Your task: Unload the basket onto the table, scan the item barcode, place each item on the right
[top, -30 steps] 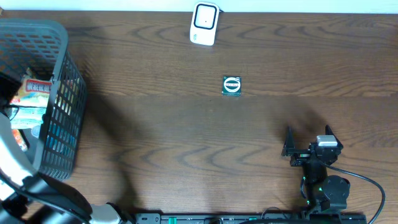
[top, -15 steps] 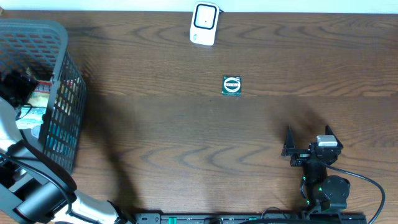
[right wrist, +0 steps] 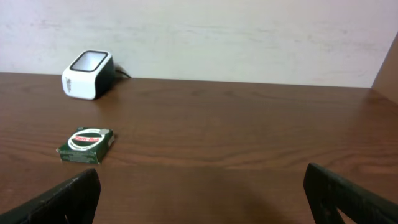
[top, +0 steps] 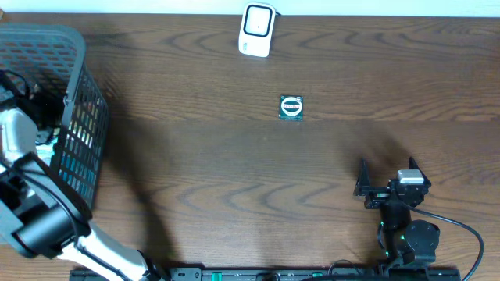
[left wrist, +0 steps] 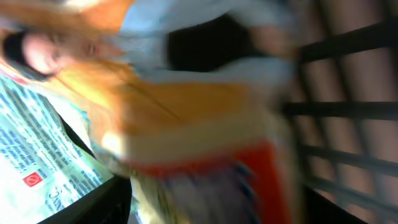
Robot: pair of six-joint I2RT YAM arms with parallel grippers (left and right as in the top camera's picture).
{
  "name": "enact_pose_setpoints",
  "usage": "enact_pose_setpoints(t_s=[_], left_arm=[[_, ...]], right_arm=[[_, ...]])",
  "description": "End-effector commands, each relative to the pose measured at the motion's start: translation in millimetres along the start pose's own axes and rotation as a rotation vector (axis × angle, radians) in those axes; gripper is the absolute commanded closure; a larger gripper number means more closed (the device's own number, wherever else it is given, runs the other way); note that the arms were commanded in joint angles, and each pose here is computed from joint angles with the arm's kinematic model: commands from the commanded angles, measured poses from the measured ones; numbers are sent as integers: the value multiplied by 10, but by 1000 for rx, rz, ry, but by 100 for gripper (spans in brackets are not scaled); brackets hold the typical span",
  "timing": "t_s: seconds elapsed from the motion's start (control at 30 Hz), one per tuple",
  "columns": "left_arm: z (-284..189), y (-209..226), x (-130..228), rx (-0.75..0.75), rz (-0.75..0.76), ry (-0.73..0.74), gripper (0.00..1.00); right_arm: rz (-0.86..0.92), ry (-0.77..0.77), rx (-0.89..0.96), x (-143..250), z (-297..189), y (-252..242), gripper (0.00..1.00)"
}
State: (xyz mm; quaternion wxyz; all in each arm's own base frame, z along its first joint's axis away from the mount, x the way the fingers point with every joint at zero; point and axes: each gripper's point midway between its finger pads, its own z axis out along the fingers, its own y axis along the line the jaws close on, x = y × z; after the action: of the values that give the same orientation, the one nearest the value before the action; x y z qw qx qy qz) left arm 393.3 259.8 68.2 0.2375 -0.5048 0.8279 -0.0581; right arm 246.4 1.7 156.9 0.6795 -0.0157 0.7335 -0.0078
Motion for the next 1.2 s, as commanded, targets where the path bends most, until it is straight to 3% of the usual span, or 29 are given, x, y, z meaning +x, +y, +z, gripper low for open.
enact_pose_setpoints(t_s=[0.0,0.2,0.23,0.4,0.43,0.57,0.73,0.97,1.17], left_arm=[[103,234,-6,-112,-16,-8,28],[229,322,62,-143,-19,19,28],[238,325,67,-144,-19,21,31],[235,325,62,-143,-19,20,88],[229,329,52,-143,-20,18,92],[75,300,-44,-131,-26,-12,93],[-510,94,-339,-62,-20,-153,93],[-1945,-373,-734,125,1,-493,93],[-3144,-610,-748,299,-28,-750,93]], right_arm=[[-6,0,-9,6,-1,23,1],[-6,0,-9,6,-1,23,1],[-6,0,-9,7,-1,23,1],[-6,0,-9,7,-1,23,1],[-6,0,-9,6,-1,23,1],[-6,0,-9,7,-1,23,1],[-6,0,-9,6,-1,23,1],[-6,0,-9,6,-1,23,1],[-6,0,-9,6,-1,23,1]])
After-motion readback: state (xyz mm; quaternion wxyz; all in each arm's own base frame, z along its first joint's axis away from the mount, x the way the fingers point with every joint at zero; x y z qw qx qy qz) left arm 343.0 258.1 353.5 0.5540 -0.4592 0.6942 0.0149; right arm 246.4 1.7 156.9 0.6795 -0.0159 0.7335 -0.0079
